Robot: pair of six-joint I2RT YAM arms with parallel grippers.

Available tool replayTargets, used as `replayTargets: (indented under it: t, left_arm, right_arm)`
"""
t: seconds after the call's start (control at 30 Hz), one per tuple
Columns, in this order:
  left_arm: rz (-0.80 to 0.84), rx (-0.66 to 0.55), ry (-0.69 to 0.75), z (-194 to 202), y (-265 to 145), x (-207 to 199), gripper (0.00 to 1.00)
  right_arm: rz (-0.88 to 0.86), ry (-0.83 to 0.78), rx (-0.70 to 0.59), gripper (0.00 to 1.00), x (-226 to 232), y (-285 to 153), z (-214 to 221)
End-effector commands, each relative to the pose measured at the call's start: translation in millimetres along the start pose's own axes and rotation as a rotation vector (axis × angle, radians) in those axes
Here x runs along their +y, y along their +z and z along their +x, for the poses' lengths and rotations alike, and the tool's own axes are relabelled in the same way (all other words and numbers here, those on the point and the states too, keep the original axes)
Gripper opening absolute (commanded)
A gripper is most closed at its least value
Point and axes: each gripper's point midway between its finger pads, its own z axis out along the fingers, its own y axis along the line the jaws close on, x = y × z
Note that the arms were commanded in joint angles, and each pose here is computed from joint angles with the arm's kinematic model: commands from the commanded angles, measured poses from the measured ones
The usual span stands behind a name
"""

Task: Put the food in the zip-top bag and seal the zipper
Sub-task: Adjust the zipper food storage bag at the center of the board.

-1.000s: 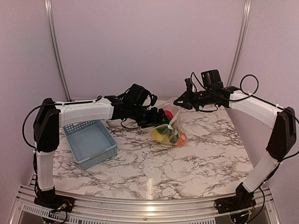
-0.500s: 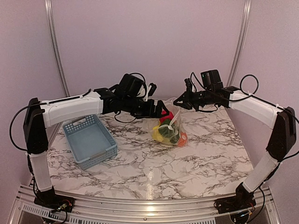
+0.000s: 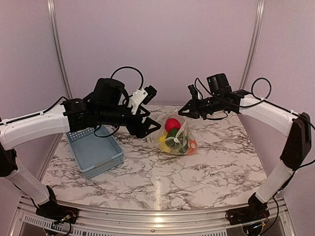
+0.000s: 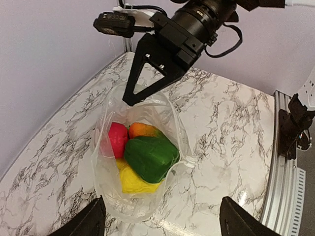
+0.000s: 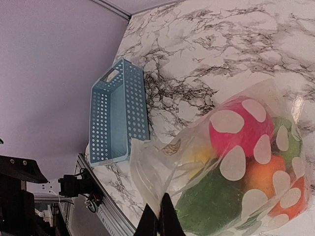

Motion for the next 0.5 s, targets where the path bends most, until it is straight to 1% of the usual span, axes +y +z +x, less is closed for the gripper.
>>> replayTargets:
  t: [0.0, 0.07, 0.17, 0.27, 0.37, 0.47]
  left_arm:
    - [0.062, 0.139, 0.298, 29, -8, -46, 0.81]
    - [0.09, 0.177, 0.383, 37, -10, -64, 0.81]
    - [0.128, 0.22, 0.452, 50, -7, -83, 0.82]
    - [0.113, 0.259, 0.484, 65, 2, -87, 0.85]
    - [0.142, 0.287, 0.478, 77, 12, -96, 0.85]
    - [0.163, 0.329, 0.527, 92, 18, -103, 0.85]
  right_arm:
    - [-0.09, -0.106, 0.075, 0.0, 50, -14, 8]
    - [-0.106, -0.122, 0.102, 0.0, 58, -17, 13]
    - [-0.112, -0.136, 0.124, 0.0, 61, -18, 15]
    - [-0.086, -0.151, 0.143, 0.0, 52, -12, 17]
    - [-0.081, -0.148, 0.174, 0.0, 42, -1, 23]
    - [-0.079, -0.142, 0.193, 0.0, 35, 6, 27]
